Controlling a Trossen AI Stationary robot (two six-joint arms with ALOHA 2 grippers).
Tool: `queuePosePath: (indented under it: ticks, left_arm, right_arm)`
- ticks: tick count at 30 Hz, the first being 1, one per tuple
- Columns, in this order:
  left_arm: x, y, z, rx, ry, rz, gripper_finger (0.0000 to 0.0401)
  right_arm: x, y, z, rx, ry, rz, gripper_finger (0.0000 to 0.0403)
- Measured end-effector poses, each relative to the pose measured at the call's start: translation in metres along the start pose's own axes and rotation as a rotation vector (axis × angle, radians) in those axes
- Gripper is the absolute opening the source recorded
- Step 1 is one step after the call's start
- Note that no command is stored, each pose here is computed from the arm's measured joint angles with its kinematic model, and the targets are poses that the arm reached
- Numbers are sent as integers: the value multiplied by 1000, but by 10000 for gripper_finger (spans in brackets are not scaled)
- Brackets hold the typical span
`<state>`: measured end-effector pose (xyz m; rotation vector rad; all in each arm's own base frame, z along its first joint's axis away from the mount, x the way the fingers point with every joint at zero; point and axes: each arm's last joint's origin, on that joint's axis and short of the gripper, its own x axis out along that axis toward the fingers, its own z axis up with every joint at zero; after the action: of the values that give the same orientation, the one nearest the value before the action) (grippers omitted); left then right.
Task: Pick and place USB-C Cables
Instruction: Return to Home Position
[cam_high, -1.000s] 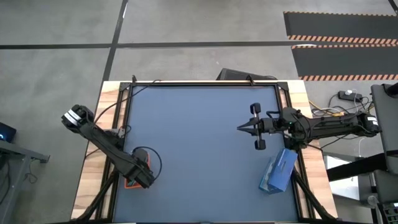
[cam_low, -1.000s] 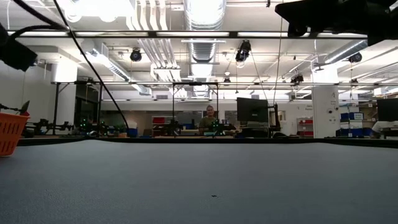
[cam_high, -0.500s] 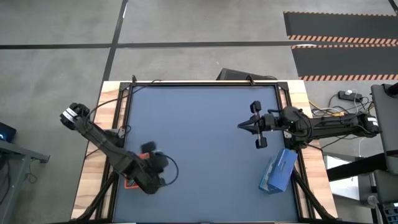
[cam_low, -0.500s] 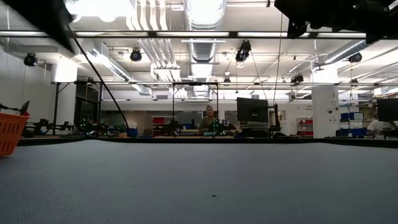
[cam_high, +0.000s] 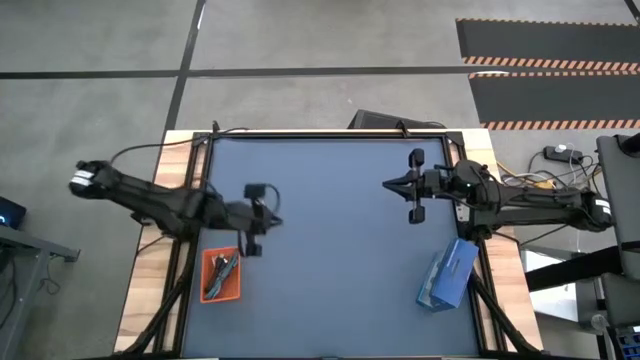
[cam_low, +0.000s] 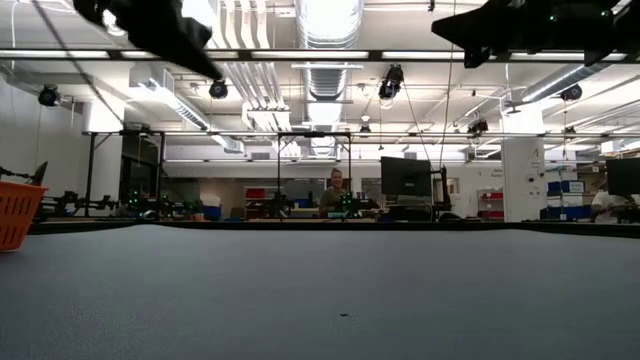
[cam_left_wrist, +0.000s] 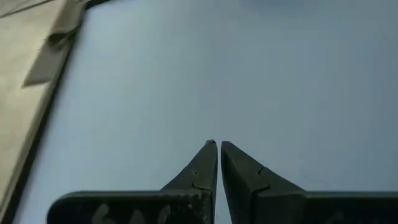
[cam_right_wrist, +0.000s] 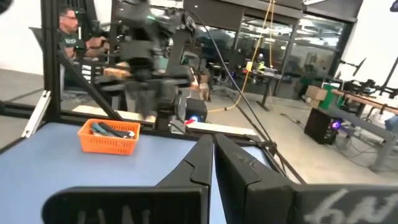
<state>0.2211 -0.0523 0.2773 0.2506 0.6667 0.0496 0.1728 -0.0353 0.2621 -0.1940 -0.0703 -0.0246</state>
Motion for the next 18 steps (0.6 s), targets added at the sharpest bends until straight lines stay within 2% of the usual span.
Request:
queuePosePath:
  ticks: [3,7,11,18]
  left_arm:
    - [-10,20,-28,-63,-10,48,6]
    - [-25,34,-61,-143,-93,108,6]
    - [-41,36,-87,-203,-187,128,5]
    - [-61,36,-118,-275,-345,142,1]
  right_arm:
    - [-5,-2,1,-12,6,-5,9]
    - [-11,-3,1,-23,16,-13,9]
    - [-14,-4,-2,-22,36,-19,9]
    - [-20,0,-11,-67,92,-5,9]
